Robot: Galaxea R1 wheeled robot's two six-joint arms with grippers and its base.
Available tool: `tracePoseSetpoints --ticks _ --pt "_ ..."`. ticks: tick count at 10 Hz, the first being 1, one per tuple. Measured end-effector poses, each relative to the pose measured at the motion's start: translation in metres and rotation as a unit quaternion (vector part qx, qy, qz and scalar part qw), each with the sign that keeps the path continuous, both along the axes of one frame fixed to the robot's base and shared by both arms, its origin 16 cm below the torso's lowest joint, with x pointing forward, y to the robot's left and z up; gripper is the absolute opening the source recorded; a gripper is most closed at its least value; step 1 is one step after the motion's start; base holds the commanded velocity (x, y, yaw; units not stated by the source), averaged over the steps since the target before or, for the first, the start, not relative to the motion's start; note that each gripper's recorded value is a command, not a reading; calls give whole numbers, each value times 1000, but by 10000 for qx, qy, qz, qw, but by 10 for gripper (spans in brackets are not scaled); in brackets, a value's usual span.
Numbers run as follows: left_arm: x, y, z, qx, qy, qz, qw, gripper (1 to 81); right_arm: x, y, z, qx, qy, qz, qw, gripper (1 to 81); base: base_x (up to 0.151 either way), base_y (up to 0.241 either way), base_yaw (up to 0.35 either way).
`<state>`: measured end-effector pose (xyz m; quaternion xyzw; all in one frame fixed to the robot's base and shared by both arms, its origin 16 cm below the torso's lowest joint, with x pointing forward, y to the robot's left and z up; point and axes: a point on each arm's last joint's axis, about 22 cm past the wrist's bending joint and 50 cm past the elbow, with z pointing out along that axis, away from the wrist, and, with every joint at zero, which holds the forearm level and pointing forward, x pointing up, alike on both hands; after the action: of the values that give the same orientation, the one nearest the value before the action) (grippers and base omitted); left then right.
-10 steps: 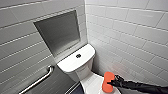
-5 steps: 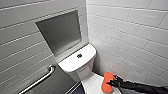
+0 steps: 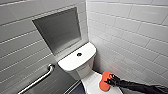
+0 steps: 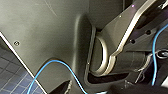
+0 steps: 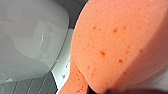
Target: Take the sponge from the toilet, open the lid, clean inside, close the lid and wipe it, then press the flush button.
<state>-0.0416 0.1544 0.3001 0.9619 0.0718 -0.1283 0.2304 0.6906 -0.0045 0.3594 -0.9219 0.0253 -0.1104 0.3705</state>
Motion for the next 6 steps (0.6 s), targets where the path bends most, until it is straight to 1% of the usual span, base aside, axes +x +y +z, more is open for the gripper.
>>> tracePoseSetpoints --ticks 1,2,3,5,6 --pt "-11 -2 5 -9 158 1 9999 811 -11 5 -17 30 159 14 9999 10 0 0 0" --pt "-16 -4 7 -19 235 1 9997 811 -11 6 -22 59 197 -16 9998 10 0 0 0" --pt "-16 -7 7 -34 239 13 9997 811 -3 8 -20 87 155 -28 9998 10 0 0 0" --pt "-19 -2 6 13 271 -4 9996 811 11 13 -12 145 36 -104 9998 10 0 0 0" --pt "-18 -2 5 27 265 -9 9996 811 13 8 -14 110 44 -147 9998 10 0 0 0"
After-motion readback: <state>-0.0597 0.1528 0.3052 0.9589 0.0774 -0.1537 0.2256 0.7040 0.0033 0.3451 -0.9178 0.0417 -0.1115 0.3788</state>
